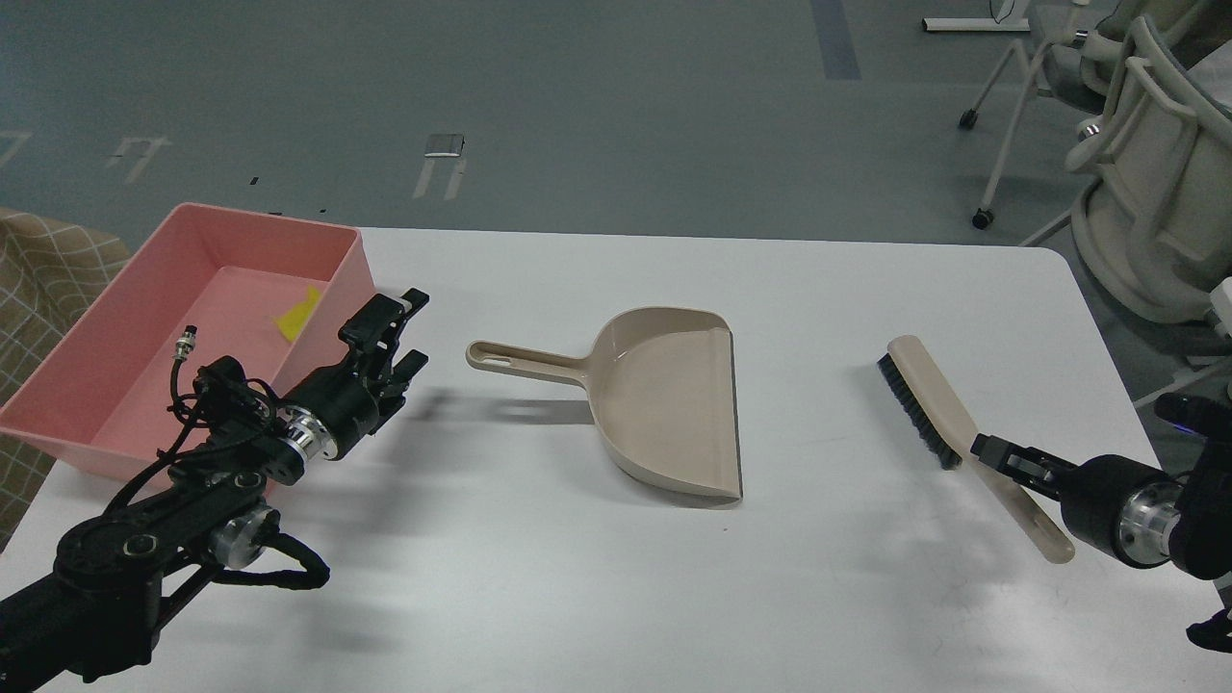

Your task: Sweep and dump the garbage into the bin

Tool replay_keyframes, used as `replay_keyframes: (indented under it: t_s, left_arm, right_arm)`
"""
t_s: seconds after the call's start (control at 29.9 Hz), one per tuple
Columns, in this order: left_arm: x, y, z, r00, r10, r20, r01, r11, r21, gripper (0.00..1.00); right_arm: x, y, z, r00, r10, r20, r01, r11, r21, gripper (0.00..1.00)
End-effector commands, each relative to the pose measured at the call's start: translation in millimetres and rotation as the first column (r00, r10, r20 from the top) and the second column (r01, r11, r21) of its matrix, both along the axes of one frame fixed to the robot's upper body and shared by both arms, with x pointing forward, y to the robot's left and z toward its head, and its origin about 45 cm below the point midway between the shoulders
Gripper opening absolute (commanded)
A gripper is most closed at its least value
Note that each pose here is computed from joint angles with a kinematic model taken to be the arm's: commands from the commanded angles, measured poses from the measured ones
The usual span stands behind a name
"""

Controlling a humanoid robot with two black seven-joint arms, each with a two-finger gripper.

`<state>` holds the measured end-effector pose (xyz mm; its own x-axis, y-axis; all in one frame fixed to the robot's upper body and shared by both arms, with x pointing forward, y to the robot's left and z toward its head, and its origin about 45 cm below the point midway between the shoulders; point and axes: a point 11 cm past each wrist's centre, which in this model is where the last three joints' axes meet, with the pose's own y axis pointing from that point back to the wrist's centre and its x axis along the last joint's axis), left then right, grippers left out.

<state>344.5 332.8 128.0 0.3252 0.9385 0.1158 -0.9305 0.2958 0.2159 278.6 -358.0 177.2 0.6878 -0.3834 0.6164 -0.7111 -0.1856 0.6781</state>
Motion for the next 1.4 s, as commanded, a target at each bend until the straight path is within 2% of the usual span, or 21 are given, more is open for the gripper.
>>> replay_keyframes:
  t_s: [0.0,0.1,0.13,0.17,0.23,0.3,0.5,0.67,0.8,0.97,1.14,1.37]
  left_arm:
    - [7.9,8.7,13.5,1.000,0.010,0.028,-0.010,1.000,0.009,0.98]
    - [17.1,16.4,27.6,0.998,0.014,0.056,-0.016,1.000,0.024,0.98]
    - [21.3,19.6,34.4,0.998,0.017,0.069,-0.018,0.999,0.028,0.98]
    - [21.3,19.6,34.4,0.998,0.017,0.069,-0.019,0.999,0.028,0.98]
    - [26.8,25.6,44.6,0.996,0.028,0.085,-0.030,0.999,0.024,0.98]
    - [29.6,26.3,51.2,0.995,0.031,0.097,-0.033,0.999,0.013,0.98]
    - [36.7,19.4,78.1,0.988,0.036,0.153,-0.026,0.997,-0.068,0.98]
    - [44.6,13.4,119.0,0.969,0.044,0.243,-0.003,0.986,-0.165,0.98]
    - [52.0,29.6,155.6,0.939,0.093,0.332,-0.020,0.976,-0.217,0.98]
    - [53.7,61.9,193.7,0.899,0.192,0.393,-0.032,0.924,-0.380,0.98]
    - [48.1,91.3,193.4,0.886,0.291,0.359,-0.063,0.846,-0.529,0.98]
    - [46.4,119.6,169.5,0.886,0.362,0.291,-0.122,0.786,-0.606,0.98]
  right_arm:
    - [5.9,-7.7,11.5,0.999,-0.027,0.037,0.027,1.000,0.004,0.59]
    - [13.2,-17.7,25.8,0.994,-0.066,0.085,0.065,0.998,0.016,0.76]
    - [18.3,-19.2,34.9,0.989,-0.089,0.121,0.085,0.996,0.041,0.84]
    - [18.4,-19.2,35.0,0.989,-0.089,0.121,0.085,0.996,0.041,0.84]
    - [28.1,-17.5,53.8,0.968,-0.153,0.201,0.128,0.983,0.130,0.96]
    - [36.3,-14.5,69.4,0.940,-0.214,0.264,0.157,0.962,0.222,0.99]
    - [60.3,4.0,103.8,0.887,-0.282,0.366,0.133,0.914,0.382,1.00]
    - [65.2,14.7,114.2,0.884,-0.310,0.350,0.089,0.847,0.524,1.00]
    - [64.6,17.8,122.2,0.889,-0.347,0.299,0.052,0.725,0.686,1.00]
    - [68.4,14.7,122.8,0.865,-0.470,0.175,0.076,0.469,0.880,1.00]
    - [79.5,12.6,136.4,0.832,-0.537,0.140,0.064,0.343,0.937,1.00]
    - [106.2,10.0,114.8,0.783,-0.622,-0.025,0.152,0.152,0.977,1.00]
